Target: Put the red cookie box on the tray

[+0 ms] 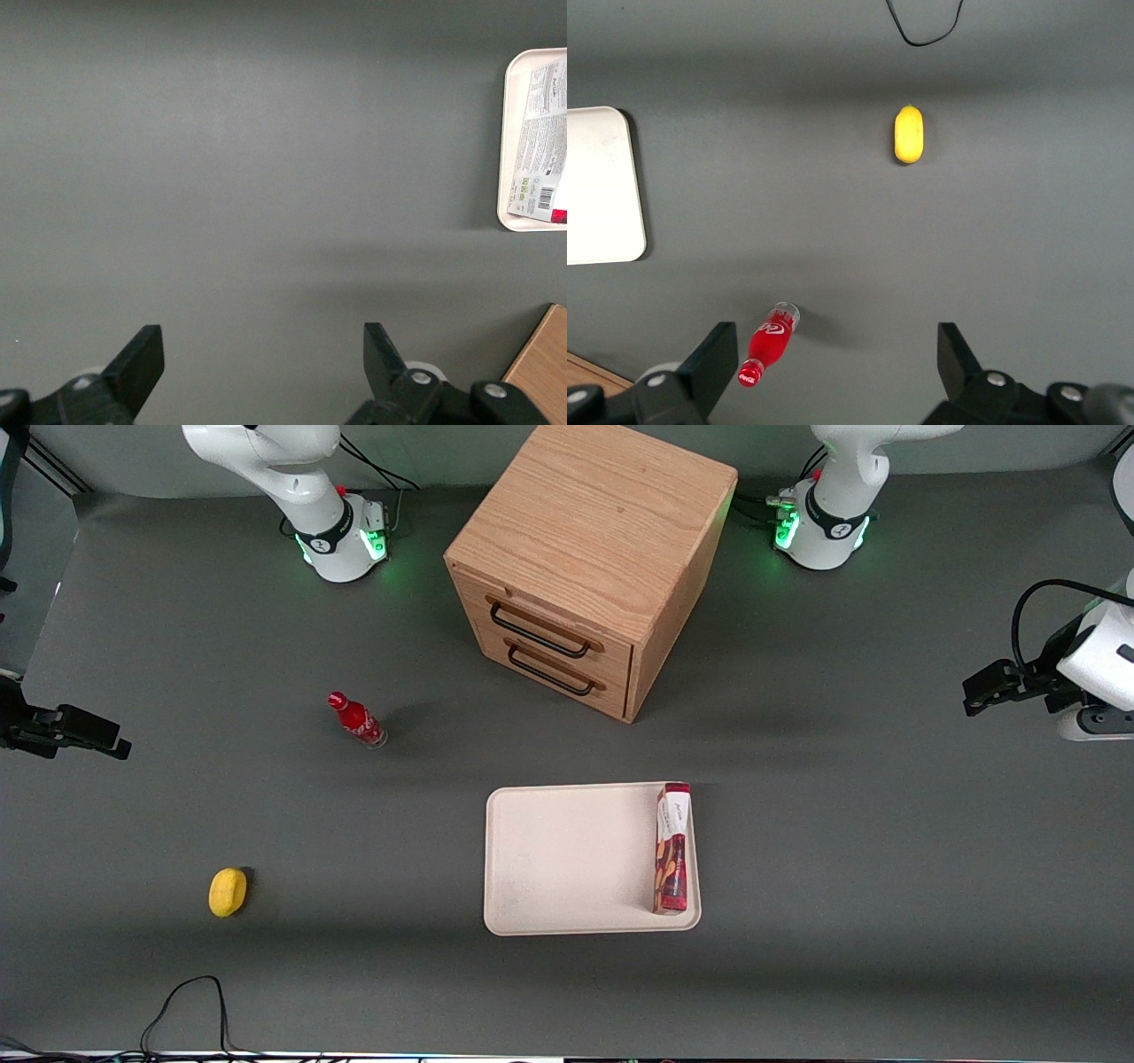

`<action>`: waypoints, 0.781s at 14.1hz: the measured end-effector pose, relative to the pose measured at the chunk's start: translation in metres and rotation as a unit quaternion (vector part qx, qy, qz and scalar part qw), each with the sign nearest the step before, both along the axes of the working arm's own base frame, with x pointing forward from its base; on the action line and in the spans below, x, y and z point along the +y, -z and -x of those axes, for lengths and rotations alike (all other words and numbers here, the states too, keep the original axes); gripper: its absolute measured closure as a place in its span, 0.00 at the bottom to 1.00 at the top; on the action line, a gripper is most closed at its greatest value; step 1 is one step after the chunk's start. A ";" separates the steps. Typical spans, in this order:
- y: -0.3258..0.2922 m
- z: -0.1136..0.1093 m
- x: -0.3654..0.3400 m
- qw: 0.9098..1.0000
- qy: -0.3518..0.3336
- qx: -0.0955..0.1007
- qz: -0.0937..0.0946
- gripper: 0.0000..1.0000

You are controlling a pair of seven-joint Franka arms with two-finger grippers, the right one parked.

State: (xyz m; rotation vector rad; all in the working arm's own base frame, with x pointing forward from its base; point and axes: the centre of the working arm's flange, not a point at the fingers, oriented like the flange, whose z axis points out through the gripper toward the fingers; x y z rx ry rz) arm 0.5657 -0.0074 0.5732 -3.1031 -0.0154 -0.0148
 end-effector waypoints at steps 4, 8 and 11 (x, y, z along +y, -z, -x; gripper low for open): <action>-0.006 0.000 -0.001 1.000 0.002 -0.003 0.001 0.00; -0.012 0.003 -0.001 1.000 0.003 0.007 0.001 0.00; -0.011 0.004 -0.004 1.000 0.006 0.010 0.002 0.00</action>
